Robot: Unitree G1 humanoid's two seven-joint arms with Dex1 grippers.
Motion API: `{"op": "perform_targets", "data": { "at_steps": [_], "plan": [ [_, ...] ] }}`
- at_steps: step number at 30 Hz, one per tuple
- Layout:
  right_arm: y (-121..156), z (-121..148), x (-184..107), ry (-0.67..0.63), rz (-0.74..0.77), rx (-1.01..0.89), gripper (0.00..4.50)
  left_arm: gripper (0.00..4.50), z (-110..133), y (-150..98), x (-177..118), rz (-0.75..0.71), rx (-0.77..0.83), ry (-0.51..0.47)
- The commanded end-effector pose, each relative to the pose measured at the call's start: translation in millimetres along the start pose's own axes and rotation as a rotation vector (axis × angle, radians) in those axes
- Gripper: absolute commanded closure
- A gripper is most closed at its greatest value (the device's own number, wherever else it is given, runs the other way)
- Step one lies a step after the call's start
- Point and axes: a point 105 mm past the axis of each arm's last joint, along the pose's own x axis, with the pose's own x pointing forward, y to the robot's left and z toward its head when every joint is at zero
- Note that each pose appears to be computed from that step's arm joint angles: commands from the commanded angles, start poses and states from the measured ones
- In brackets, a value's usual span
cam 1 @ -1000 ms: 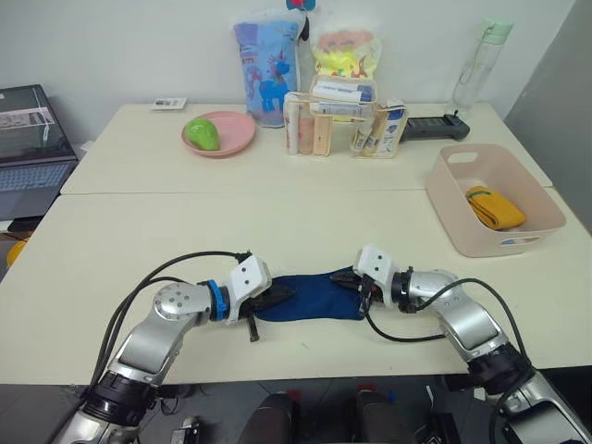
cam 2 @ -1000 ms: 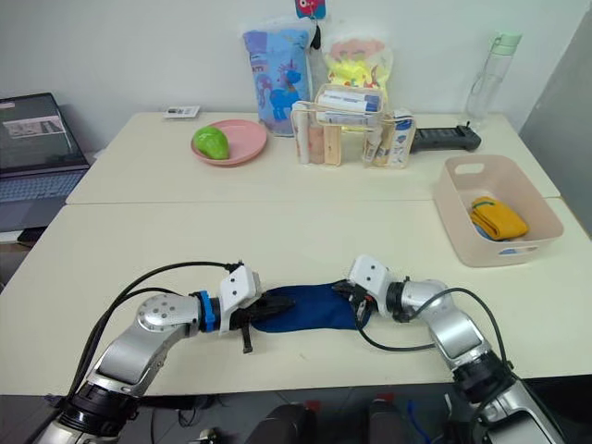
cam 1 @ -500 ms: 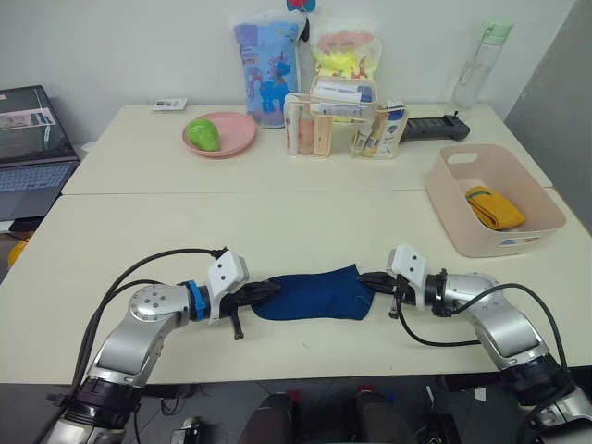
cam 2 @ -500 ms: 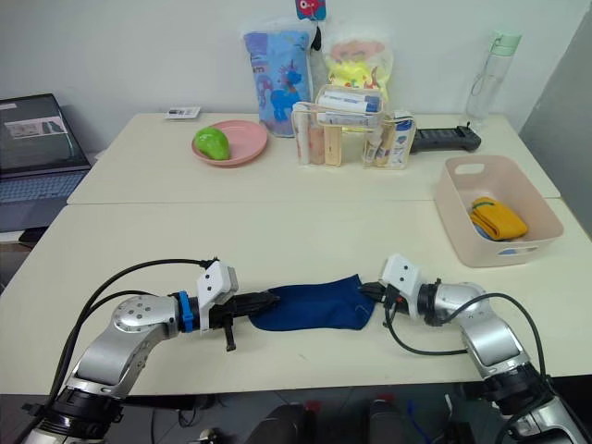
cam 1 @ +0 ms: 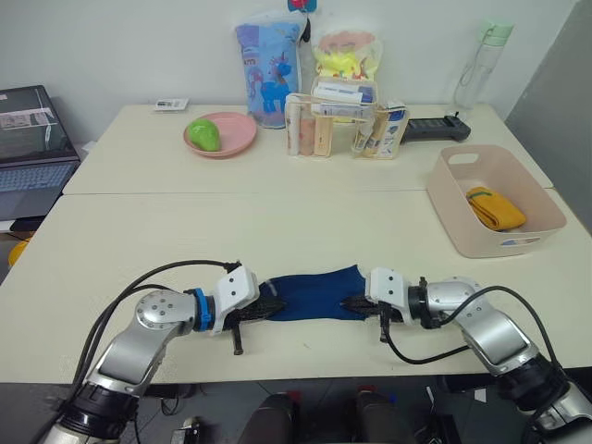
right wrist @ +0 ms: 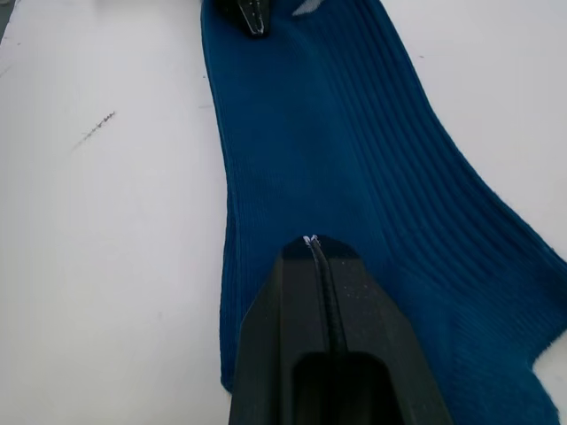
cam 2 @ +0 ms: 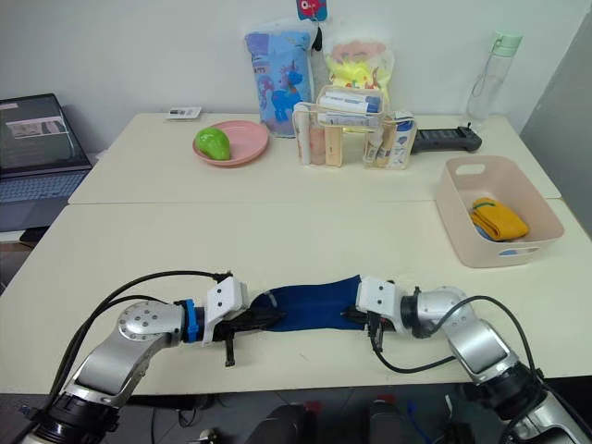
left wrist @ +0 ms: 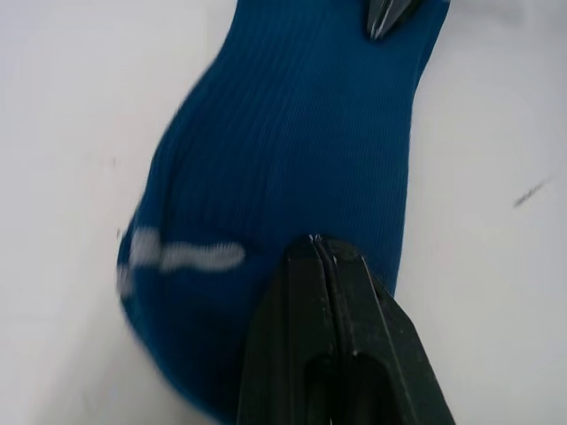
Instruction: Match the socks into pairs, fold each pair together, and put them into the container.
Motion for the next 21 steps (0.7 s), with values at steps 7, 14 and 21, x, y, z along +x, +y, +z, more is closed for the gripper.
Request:
{"op": "perform_targets", "data": {
  "at_steps": [7, 14, 21],
  "plan": [
    [3, -24, -26, 0.069, -0.011, 0.072, 4.45, 4.5, -16, 8, -14, 0.025, -0.027, 0.035],
    [-3, 18, -46, -0.138, -0.07, 0.172, 4.45, 4.5, 25, 9, -21, 0.037, -0.081, -0.15],
    [-68, 16, -98, -0.155, -0.495, 0.162, 3.85, 3.89, 40, 57, -71, 0.364, -0.208, -0.279]
  ]
}}
